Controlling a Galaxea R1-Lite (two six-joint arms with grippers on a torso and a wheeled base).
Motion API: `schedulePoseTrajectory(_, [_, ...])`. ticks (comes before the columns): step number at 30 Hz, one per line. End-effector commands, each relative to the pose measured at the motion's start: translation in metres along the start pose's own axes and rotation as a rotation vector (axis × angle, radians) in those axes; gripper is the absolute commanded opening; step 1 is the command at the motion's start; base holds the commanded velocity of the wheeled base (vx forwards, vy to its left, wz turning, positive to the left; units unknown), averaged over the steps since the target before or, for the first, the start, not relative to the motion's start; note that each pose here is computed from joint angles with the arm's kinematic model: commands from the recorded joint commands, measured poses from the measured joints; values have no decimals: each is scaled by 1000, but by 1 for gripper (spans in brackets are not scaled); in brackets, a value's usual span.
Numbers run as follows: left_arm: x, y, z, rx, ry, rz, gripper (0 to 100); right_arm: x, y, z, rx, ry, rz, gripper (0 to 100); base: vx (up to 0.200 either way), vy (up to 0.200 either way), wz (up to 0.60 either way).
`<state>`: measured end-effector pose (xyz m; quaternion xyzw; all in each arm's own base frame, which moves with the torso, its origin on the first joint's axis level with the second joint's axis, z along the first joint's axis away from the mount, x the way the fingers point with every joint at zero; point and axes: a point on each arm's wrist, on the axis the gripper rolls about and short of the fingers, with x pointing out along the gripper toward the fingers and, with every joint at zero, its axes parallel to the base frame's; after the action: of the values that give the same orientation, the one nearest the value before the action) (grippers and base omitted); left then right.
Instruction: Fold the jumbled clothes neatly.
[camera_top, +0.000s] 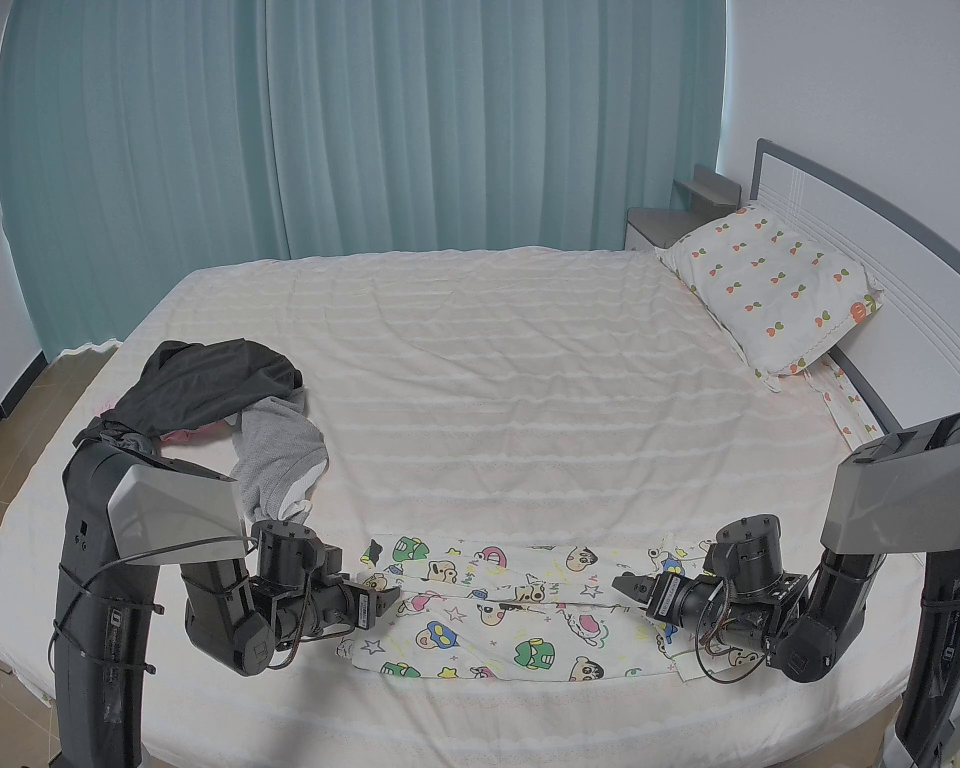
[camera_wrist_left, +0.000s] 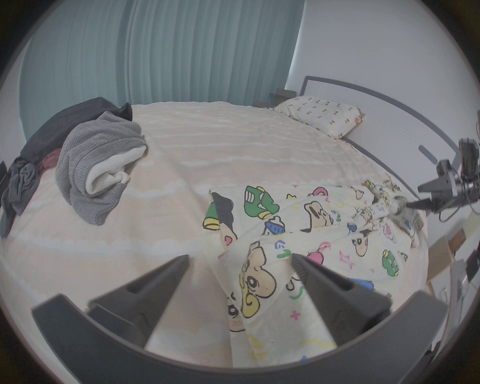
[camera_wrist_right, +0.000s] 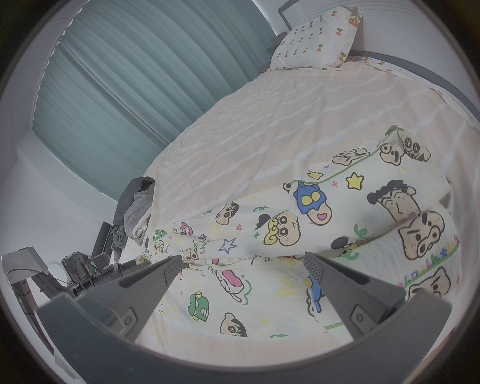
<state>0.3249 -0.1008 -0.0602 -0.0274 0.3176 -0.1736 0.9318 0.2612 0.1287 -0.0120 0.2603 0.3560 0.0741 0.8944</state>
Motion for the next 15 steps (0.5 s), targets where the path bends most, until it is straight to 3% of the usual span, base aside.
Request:
schedulePoseTrajectory(1, [-21, 4, 19, -60, -52, 2, 100, -1, 1, 0, -2, 0, 2, 100, 0, 0, 0])
schedulePoseTrajectory(7, [-44, 19, 26, -106, -70, 8, 100, -2, 1, 1, -2, -2, 6, 100, 0, 0, 0])
schedulePoseTrajectory(12, [-66, 30, 39, -272, -37, -63, 100, -2, 2, 0, -4, 1, 7, 100, 0, 0, 0])
schedulePoseTrajectory(15, [-65, 29, 51, -319, -18, -76, 100, -2, 3, -1, -6, 3, 10, 100, 0, 0, 0])
